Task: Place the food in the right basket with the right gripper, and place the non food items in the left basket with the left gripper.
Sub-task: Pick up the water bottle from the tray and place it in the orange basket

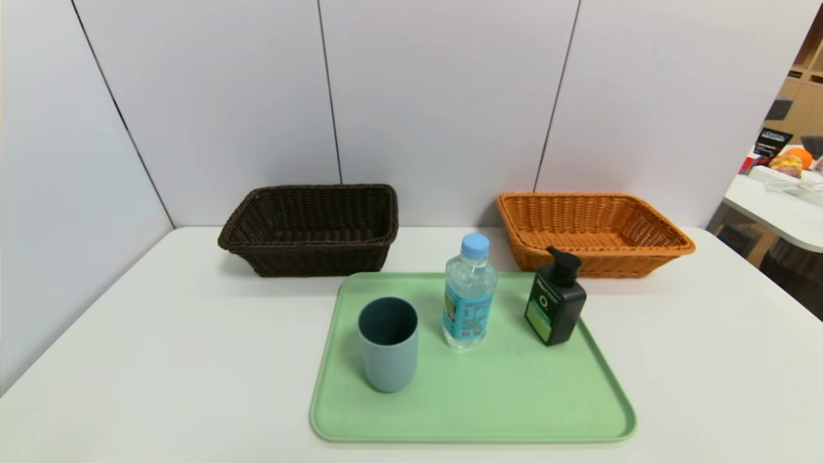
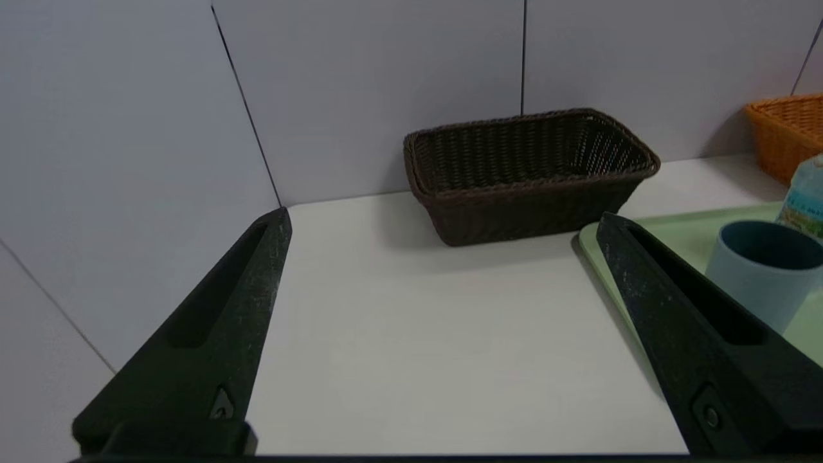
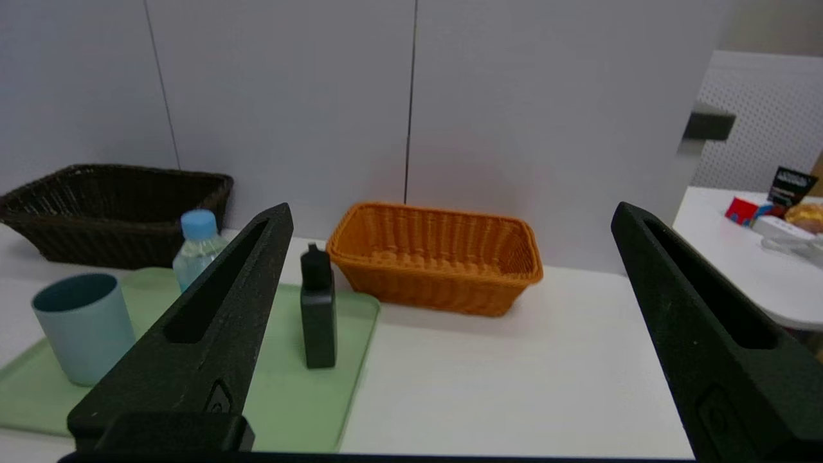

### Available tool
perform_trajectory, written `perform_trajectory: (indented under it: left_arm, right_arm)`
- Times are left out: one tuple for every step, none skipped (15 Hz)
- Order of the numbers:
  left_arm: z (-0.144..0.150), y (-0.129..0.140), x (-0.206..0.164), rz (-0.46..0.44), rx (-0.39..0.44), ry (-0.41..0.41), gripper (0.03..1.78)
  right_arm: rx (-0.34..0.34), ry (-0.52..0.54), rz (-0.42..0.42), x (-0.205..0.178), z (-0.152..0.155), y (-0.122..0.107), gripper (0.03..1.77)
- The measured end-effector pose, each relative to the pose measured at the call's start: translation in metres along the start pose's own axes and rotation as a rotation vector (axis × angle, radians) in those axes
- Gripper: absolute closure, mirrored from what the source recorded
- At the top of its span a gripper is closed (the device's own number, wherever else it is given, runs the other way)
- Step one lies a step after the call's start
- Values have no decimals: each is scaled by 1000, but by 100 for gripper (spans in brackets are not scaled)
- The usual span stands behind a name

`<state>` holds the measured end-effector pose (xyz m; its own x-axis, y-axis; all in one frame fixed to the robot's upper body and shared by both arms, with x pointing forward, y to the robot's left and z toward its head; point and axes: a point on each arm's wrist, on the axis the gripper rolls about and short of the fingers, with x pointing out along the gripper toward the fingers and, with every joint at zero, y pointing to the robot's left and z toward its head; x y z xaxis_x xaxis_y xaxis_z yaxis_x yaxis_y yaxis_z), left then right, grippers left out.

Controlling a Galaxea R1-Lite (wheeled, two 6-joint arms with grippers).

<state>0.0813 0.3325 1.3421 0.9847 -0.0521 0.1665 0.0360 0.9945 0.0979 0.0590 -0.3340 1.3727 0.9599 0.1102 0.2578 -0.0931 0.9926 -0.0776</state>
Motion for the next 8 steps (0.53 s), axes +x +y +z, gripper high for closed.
perform_trajectory:
  left_arm:
    - [21,3,15,1,3,-7,12]
    - [39,5,31,3,8,-14,12]
    - [54,7,48,5,17,-18,12]
    - [65,9,66,4,35,-10,12]
    - [72,11,82,1,56,6,12]
    - [74,11,98,-6,71,26,12]
    - [74,12,112,-18,79,53,12]
    - [71,10,125,-38,77,80,12]
  right_arm:
    - [-6,-5,18,13,17,-2,9]
    - [-19,-5,44,29,34,-4,9]
    - [-41,2,81,47,46,-6,9]
    - [-64,11,119,62,54,-7,9]
    - [-94,28,168,80,59,-8,9]
    - [-116,48,213,97,60,-9,9]
    - [-122,70,246,110,57,-9,9]
    - [-117,99,282,123,53,-7,9]
